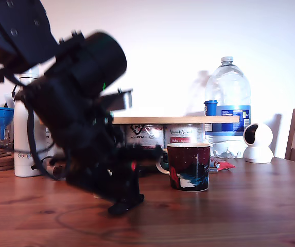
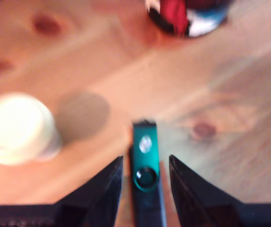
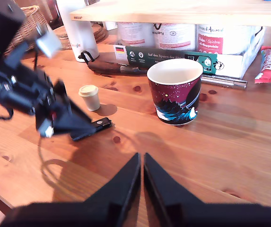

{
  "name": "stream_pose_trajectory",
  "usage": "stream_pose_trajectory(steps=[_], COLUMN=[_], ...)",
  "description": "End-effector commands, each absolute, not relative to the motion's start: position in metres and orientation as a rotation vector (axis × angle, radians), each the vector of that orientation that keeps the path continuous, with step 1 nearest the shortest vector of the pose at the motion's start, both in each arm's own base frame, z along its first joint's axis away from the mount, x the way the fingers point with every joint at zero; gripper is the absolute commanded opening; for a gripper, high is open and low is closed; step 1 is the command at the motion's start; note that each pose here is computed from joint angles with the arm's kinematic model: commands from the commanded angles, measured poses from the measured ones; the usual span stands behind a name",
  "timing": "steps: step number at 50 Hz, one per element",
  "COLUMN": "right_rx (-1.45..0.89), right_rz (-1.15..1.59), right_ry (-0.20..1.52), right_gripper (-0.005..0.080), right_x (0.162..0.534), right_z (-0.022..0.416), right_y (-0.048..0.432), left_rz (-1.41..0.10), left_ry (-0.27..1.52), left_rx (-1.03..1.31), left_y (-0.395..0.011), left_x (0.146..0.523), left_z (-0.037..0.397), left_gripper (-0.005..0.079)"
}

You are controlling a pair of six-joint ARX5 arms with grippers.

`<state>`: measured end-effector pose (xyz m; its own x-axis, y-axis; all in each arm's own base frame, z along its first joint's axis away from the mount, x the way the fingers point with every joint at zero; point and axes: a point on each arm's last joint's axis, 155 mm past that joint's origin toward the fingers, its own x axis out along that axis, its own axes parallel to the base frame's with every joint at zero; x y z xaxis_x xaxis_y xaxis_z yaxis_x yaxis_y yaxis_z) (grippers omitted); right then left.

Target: Slide the USB stick to the left

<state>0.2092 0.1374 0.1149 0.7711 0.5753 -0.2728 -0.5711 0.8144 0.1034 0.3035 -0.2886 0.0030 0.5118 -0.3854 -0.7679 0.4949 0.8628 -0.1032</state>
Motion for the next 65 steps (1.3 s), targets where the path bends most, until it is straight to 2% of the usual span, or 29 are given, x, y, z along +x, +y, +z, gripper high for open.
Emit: stream_pose_trajectory(steps=[1, 10, 17, 23, 39, 65], right_rx=[0.015, 0.015, 0.015, 0.015, 0.015, 0.015], right_rz=[0.618, 0.618, 0.618, 0.618, 0.618, 0.618], right_ry=[0.298, 0.299, 0.298, 0.299, 0.299, 0.3], right_gripper=[-0.0011, -0.0011, -0.0011, -0.0011, -0.0011, -0.0011], right_x=[0.21, 0.21, 0.21, 0.21, 0.21, 0.21], right_z=[0.114, 0.114, 0.114, 0.114, 0.114, 0.114], right_y=[0.137, 0.137, 0.137, 0.137, 0.137, 0.137], left_rz=[-0.528, -0.525, -0.52, -0.514, -0.495, -0.506], left_ry=[0.928, 0.943, 0.962, 0.981, 1.039, 0.99], left_rx=[0.151, 0.159, 0.169, 0.179, 0.208, 0.179], left_y=[-0.284, -0.282, -0.279, -0.276, -0.266, -0.268], left_x=[0.296, 0.294, 0.291, 0.288, 0.278, 0.282], left_z=[-0.013, -0.015, -0.018, -0.021, -0.03, -0.013], left_gripper=[0.0274, 0.0263, 0.0163, 0.0124, 0.0122, 0.0122])
